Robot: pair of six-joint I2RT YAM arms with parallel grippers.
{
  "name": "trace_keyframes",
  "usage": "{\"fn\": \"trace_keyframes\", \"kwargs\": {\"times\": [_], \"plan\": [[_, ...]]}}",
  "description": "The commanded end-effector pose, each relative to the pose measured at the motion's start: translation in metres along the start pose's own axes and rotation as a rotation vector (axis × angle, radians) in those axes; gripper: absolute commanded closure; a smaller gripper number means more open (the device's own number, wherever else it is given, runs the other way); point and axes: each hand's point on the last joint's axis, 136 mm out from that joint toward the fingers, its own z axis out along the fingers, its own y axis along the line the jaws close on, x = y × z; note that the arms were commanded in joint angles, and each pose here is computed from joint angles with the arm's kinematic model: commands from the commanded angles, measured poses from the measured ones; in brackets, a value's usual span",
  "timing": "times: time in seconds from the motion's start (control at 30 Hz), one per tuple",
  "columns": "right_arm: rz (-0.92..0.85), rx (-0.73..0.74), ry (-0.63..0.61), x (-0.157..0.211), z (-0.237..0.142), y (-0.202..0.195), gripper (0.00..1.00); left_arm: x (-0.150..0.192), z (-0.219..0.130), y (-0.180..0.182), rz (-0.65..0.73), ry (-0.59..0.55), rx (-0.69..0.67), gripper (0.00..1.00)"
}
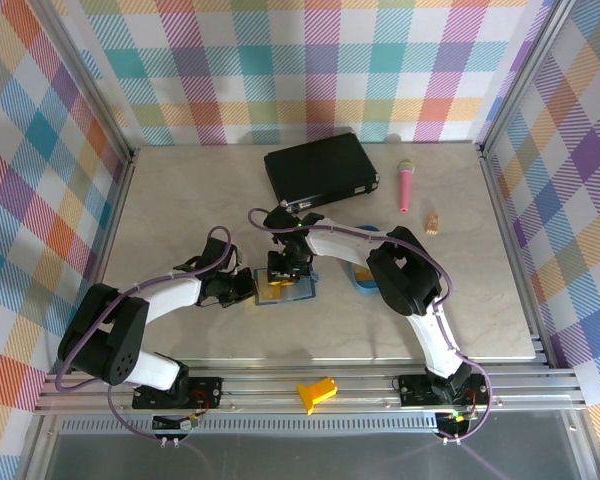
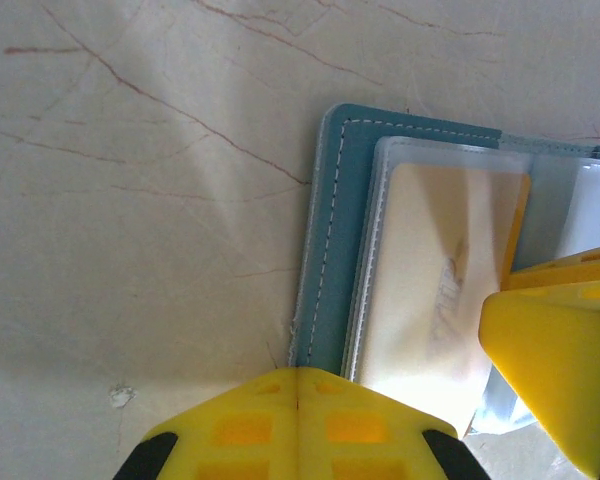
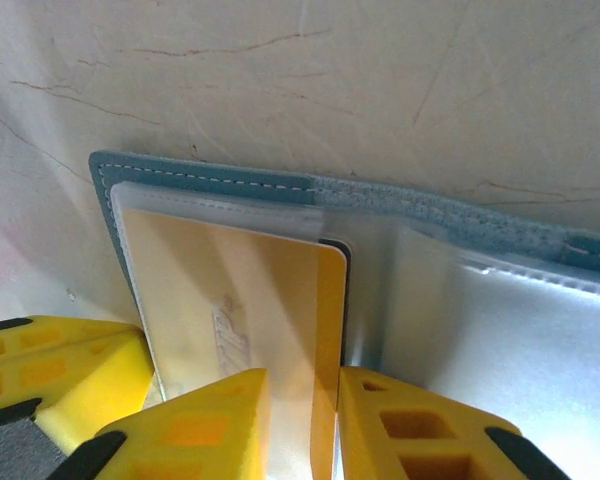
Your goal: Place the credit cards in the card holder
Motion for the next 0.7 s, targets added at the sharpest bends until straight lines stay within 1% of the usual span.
{"fn": "trace_keyframes", "kwargs": {"times": [0.0, 0.17, 0.3, 0.43, 0.67], "plan": [[-0.018, -0.033, -0.029, 0.000, -0.017, 0.016, 0.71, 0.001, 0.002, 0.002, 0.005, 0.005, 0.005, 1.00], [-0.028, 0.052, -0.084, 0.001, -0.039, 0.000, 0.65, 0.000, -0.001, 0.002, 0.009, -0.008, 0.000, 1.00], [-0.025, 0.068, -0.108, 0.006, -0.058, -0.010, 0.64, 0.000, -0.003, -0.001, 0.014, -0.008, 0.014, 1.00], [-0.017, 0.122, -0.135, 0.012, -0.081, -0.034, 0.62, -0.002, -0.009, -0.004, 0.022, -0.027, 0.025, 0.99], [-0.028, 0.274, -0.140, 0.023, -0.107, -0.083, 0.58, -0.004, -0.030, -0.010, 0.044, -0.068, 0.034, 0.96]]}}
